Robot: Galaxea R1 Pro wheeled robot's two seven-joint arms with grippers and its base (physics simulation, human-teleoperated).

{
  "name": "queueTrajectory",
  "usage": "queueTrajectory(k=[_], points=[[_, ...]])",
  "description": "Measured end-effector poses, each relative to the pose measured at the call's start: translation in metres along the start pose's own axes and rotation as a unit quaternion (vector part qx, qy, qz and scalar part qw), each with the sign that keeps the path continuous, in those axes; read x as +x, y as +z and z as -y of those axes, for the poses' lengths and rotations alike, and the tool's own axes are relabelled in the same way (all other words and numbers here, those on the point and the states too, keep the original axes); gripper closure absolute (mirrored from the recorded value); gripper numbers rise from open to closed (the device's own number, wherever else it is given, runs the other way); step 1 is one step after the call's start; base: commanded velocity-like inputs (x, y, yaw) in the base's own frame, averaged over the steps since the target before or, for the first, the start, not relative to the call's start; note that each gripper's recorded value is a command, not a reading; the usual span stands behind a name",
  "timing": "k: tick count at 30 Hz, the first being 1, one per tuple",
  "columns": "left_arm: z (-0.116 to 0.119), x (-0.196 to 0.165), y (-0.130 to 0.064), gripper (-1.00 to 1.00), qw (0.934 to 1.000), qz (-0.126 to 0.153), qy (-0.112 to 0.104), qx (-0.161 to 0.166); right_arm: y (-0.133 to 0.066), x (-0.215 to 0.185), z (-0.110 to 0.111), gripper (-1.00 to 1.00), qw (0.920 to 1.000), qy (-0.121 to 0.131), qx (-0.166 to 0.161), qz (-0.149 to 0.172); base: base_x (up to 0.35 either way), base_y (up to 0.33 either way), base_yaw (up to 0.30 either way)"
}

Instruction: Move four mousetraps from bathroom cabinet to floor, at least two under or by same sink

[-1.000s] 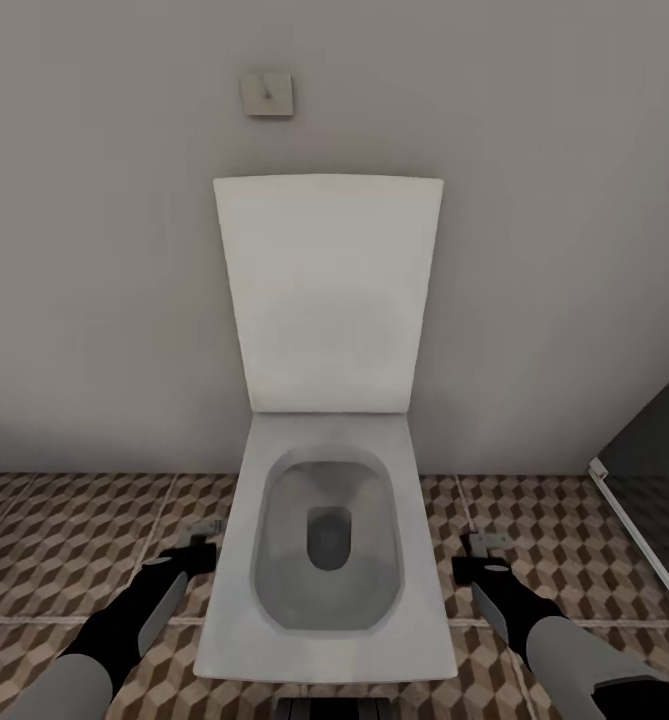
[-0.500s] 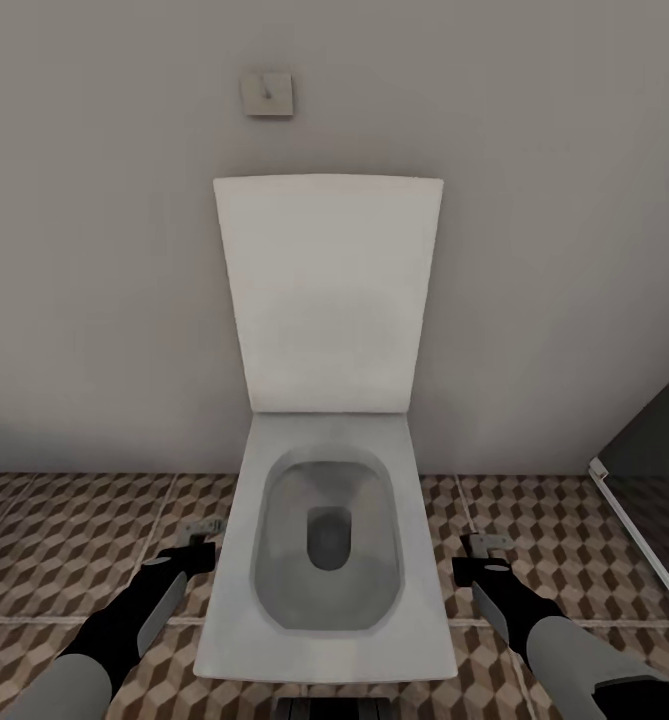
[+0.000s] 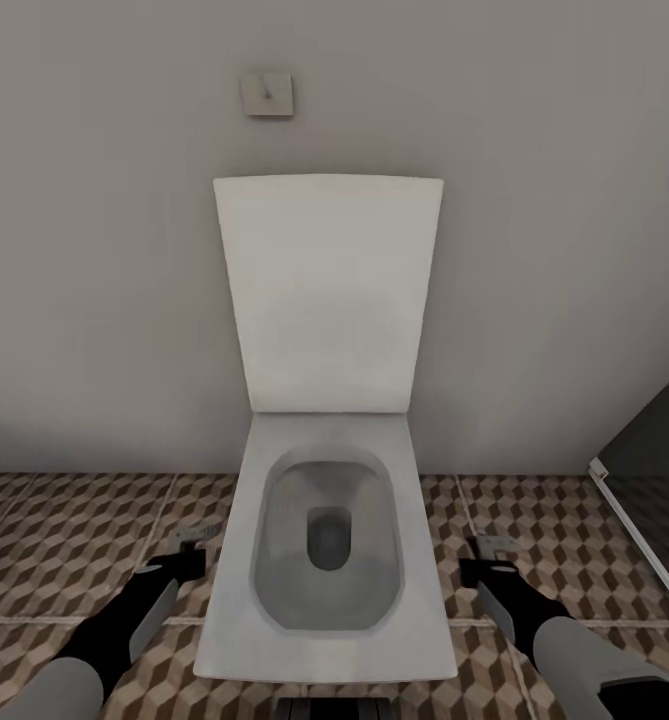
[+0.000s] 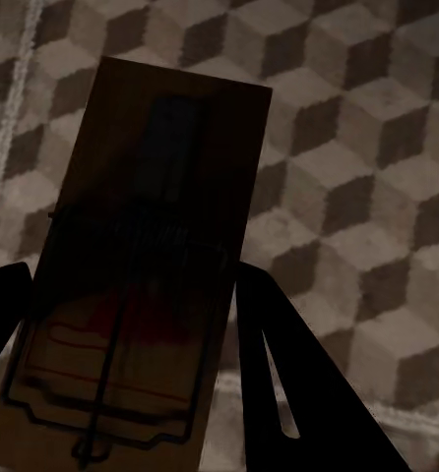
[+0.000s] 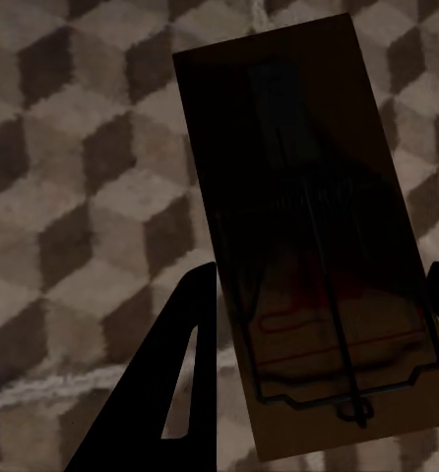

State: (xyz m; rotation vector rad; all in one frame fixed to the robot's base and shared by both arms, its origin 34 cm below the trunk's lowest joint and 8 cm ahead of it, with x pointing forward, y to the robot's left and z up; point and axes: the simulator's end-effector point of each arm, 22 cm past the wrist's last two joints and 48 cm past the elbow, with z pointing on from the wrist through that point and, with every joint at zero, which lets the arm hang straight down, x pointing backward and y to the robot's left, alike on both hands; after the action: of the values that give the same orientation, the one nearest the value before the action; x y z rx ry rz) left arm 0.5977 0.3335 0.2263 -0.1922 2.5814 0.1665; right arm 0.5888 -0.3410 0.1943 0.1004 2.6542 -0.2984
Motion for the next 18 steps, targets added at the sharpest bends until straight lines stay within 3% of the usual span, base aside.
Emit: queueTrajectory(k=[6, 18], points=[[-0.015, 0.011, 0.006, 1.00, 0.9998, 0.011, -0.004, -0.015, 0.001, 0.005, 0.005, 1.00, 0.9999, 0.013, 0.004, -0.006, 0.000, 0.000, 0.000], [-0.017, 0.009, 0.005, 1.00, 0.9997, 0.017, -0.006, -0.016, 0.001, 0.006, 0.006, 1.00, 0.9998, 0.017, 0.006, -0.007, 0.000, 0.000, 0.000]])
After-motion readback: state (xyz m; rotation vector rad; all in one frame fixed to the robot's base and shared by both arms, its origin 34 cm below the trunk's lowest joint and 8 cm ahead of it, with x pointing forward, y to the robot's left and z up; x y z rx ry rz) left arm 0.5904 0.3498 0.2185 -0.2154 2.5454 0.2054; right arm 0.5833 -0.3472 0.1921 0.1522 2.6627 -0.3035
